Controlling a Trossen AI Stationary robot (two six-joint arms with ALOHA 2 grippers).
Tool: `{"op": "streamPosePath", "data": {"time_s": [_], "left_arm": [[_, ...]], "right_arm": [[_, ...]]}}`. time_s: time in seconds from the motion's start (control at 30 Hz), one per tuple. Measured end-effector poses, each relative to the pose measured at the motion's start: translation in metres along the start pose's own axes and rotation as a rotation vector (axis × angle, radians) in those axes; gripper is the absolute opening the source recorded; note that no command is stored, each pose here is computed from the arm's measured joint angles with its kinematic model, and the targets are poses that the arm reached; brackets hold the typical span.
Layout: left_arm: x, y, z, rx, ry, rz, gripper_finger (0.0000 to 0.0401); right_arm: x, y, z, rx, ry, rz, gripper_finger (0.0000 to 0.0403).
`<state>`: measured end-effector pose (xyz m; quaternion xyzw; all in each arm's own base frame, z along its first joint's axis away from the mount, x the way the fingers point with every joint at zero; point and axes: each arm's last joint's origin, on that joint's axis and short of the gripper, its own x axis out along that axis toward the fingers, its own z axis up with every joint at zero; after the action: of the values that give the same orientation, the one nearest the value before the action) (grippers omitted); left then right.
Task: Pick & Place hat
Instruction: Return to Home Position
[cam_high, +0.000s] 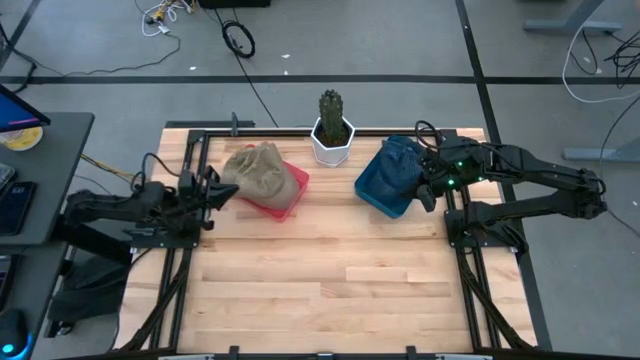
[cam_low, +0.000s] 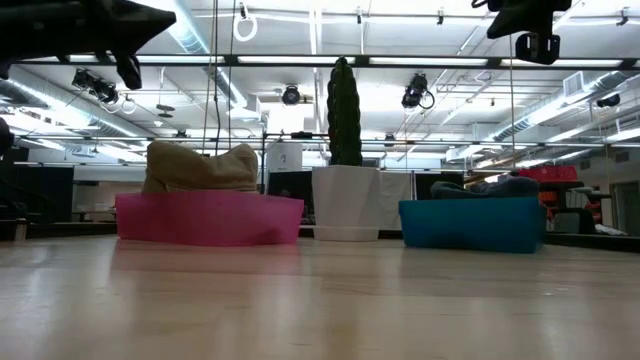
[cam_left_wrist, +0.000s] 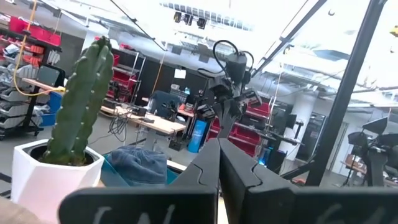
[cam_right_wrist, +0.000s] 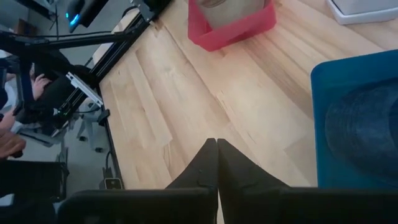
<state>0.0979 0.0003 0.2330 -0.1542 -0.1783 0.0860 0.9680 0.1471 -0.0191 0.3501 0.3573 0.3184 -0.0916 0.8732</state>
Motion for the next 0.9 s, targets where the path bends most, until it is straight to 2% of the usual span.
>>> {"op": "streamPosePath", "data": {"time_s": [0.3, 0.4, 0.5, 0.6, 0.73, 0.9], "left_arm": [[-0.017, 0.004, 0.006, 0.029, -0.025, 0.000, 0.0005], [-0.017, 0.005, 0.003, 0.058, 0.005, 0.008, 0.0005], [-0.017, 0.008, -0.003, 0.061, 0.064, 0.060, 0.0005], [-0.017, 0.008, -0.003, 0.069, 0.062, 0.060, 0.0005], [-0.017, 0.011, -0.014, 0.062, 0.086, 0.079, 0.0005], [-0.018, 0.014, -0.032, 0.027, 0.083, 0.030, 0.0005]], "right_arm": [[0.000, 0.000, 0.000, 0.001, 0.003, -0.002, 0.0013], [0.000, 0.000, 0.000, 0.022, 0.003, -0.002, 0.0013], [0.000, 0.000, 0.000, 0.030, 0.003, -0.003, 0.0009], [0.000, 0.000, 0.000, 0.046, 0.004, -0.003, 0.0005], [0.000, 0.000, 0.000, 0.077, 0.004, -0.003, 0.0005], [0.000, 0.000, 0.000, 0.080, 0.006, -0.005, 0.0008]]}}
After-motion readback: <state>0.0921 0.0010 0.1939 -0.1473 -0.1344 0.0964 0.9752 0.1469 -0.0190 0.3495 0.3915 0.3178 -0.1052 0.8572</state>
